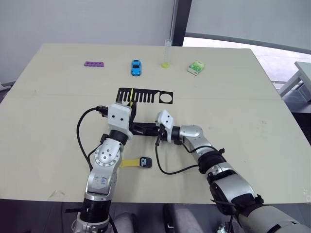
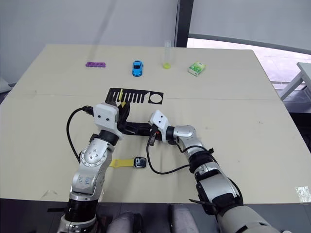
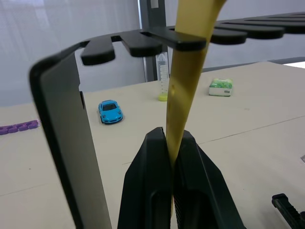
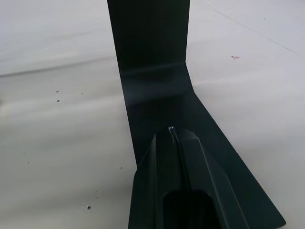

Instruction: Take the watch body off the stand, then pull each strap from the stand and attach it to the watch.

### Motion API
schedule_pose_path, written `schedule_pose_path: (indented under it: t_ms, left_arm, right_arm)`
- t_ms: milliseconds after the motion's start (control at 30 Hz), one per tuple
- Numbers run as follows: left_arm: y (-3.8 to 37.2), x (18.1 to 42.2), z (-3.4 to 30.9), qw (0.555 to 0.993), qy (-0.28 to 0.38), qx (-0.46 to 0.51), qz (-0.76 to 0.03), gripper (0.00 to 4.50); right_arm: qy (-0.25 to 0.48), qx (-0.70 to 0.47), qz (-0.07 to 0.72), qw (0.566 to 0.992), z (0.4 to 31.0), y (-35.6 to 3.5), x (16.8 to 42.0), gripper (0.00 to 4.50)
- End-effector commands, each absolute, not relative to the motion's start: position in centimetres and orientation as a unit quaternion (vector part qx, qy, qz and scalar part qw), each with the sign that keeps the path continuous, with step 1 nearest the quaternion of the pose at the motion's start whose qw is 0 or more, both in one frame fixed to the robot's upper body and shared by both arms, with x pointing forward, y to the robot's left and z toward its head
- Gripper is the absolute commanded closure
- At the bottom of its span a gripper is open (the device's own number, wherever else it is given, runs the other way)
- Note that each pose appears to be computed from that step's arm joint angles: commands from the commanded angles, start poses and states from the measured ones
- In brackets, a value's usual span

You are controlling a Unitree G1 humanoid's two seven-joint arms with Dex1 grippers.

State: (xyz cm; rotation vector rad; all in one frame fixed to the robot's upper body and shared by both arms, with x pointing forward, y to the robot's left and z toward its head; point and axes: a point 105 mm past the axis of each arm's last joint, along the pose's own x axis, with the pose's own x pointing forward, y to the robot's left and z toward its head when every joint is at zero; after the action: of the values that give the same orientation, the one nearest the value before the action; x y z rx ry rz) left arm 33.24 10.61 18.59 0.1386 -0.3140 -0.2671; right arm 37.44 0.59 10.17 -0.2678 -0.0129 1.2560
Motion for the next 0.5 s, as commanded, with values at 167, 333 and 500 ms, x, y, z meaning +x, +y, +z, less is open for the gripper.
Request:
schedule_pose_path:
  t_ms: [167,333,500]
  left_arm:
    - [9.9,32.1,20.4,0.965,-0.197,0.065,-0.158,4.46]
    - [10.1,31.6,20.3,0.964,-0.195,0.066,-0.171,4.46]
    - [10.7,30.9,20.3,0.959,-0.199,0.081,-0.185,4.46]
  right_arm:
    - [0.047,-0.115,0.567,0.814,7.4,0.5,37.3,4.5]
    - [0.054,-0.115,0.561,0.818,7.2,0.5,37.4,4.5]
    - [0.058,-0.117,0.561,0.818,7.1,0.5,37.5,4.5]
